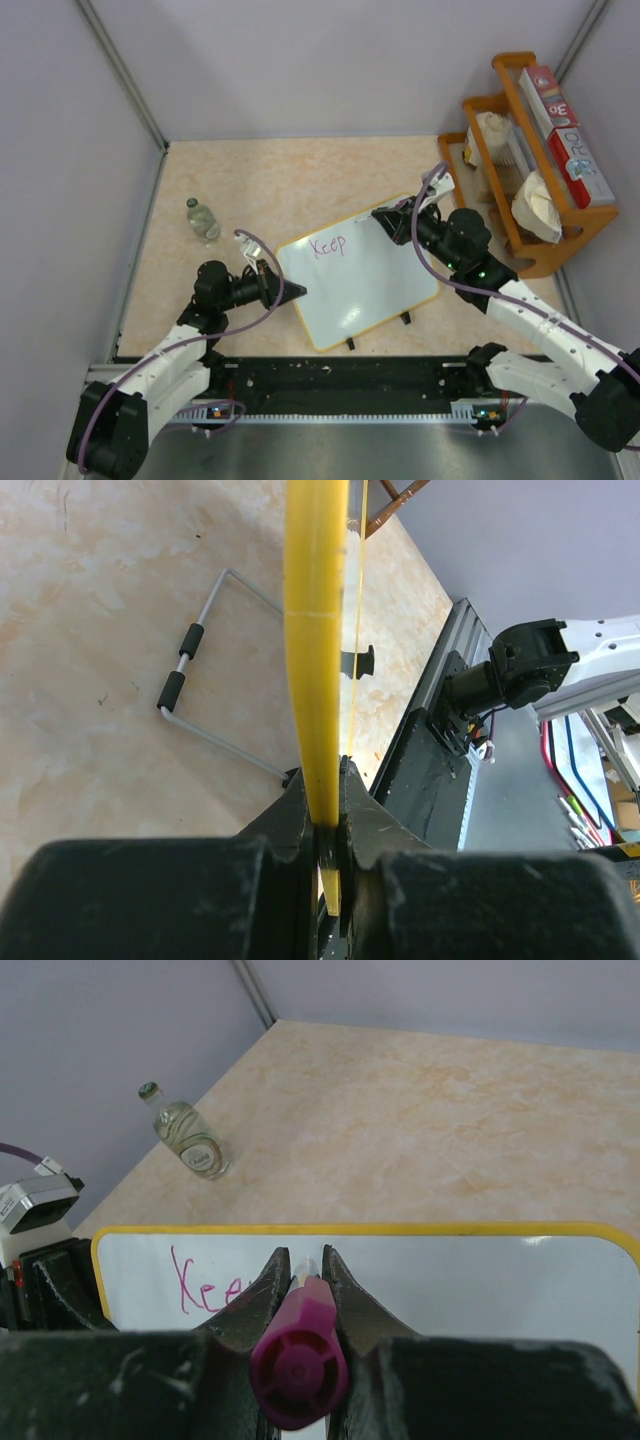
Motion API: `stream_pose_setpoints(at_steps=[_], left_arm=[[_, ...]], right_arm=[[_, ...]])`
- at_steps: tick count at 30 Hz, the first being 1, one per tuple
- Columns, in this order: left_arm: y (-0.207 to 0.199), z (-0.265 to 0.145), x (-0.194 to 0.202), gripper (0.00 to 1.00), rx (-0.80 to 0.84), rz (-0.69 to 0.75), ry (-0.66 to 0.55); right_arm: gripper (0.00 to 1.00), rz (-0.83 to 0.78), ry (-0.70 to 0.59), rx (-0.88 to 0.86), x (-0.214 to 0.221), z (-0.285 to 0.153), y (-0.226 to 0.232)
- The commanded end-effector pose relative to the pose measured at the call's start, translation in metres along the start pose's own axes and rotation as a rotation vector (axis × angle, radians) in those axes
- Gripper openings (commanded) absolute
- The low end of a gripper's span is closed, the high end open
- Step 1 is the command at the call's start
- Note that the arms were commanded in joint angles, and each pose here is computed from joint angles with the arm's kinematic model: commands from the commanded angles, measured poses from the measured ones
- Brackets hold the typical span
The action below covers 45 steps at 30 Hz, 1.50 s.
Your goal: Write a sentence on the whiteboard
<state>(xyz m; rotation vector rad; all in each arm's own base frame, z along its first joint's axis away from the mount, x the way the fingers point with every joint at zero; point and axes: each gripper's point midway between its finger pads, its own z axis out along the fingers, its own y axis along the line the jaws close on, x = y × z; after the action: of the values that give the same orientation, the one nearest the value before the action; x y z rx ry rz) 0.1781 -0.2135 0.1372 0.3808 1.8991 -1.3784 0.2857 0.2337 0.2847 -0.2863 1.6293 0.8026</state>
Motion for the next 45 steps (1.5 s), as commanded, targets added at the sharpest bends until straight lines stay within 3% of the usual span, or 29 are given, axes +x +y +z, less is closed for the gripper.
stream_pose_setpoints(at_steps=[1, 31, 45], left_arm=[[0.018, -0.005, 0.034, 0.00, -0.039, 0.029, 0.089], [0.018, -0.005, 0.034, 0.00, -0.039, 0.028, 0.091], [0.018, -0.005, 0.035, 0.00, -0.039, 0.027, 0.092]], right_arm=[[0.00, 0.010, -0.075, -0.055, -0.029, 0.006, 0.014], [0.00, 0.049, 0.051, 0.002, 0.033, -0.009, -0.007], [0.00, 0.056, 0.029, 0.012, 0.024, -0.009, -0.007]])
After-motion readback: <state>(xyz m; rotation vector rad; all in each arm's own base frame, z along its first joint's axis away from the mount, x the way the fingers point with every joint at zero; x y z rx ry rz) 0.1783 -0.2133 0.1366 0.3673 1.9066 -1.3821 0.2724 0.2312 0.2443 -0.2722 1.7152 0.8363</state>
